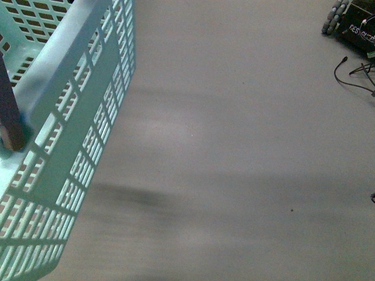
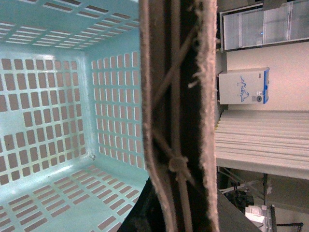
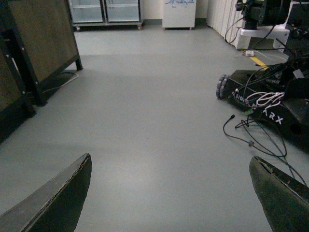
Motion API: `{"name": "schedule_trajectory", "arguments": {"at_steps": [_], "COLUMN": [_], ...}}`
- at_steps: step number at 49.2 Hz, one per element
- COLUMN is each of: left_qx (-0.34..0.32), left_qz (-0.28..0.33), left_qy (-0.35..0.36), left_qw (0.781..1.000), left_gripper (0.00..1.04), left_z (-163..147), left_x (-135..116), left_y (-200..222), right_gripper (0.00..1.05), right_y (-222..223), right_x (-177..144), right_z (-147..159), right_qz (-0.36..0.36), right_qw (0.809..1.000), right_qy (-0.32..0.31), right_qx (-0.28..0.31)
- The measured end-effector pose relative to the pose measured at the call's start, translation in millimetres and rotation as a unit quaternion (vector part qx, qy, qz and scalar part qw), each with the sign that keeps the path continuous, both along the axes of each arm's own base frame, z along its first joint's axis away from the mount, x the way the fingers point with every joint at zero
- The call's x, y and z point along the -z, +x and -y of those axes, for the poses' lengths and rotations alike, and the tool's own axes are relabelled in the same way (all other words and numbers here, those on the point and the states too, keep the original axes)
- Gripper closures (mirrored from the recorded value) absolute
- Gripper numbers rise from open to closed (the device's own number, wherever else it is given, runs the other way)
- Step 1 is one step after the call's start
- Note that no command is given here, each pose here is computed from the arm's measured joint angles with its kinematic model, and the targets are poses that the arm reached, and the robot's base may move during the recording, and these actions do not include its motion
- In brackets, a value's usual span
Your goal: Pick lemon and mango into basket
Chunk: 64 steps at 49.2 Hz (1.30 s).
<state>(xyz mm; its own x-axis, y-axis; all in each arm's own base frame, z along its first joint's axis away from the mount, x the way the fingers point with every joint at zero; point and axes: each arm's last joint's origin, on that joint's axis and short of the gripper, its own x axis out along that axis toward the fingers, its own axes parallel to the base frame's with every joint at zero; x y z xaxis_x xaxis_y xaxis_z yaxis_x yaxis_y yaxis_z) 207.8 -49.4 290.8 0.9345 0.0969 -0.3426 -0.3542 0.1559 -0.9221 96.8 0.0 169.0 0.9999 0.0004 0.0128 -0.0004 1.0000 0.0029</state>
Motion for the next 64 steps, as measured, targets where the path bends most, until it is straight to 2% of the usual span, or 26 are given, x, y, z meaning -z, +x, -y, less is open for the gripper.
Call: {"name": "schedule_trajectory", "arguments": {"at_steps": [64], "left_qx": [0.000], "left_qz": [0.001], "left_qy": [0.000], "left_qw": [1.000], "left_gripper": [0.99], "left_z": [0.0], "left_x": [-0.5], "left_y": [0.0], "right_gripper": [0.09], "right_y": [0.0], "right_x": [0.0], "right_z": [0.0], "right_qz": [0.000], "right_qw": [1.000], "right_qy": [0.000], "right_qx": [0.001]}}
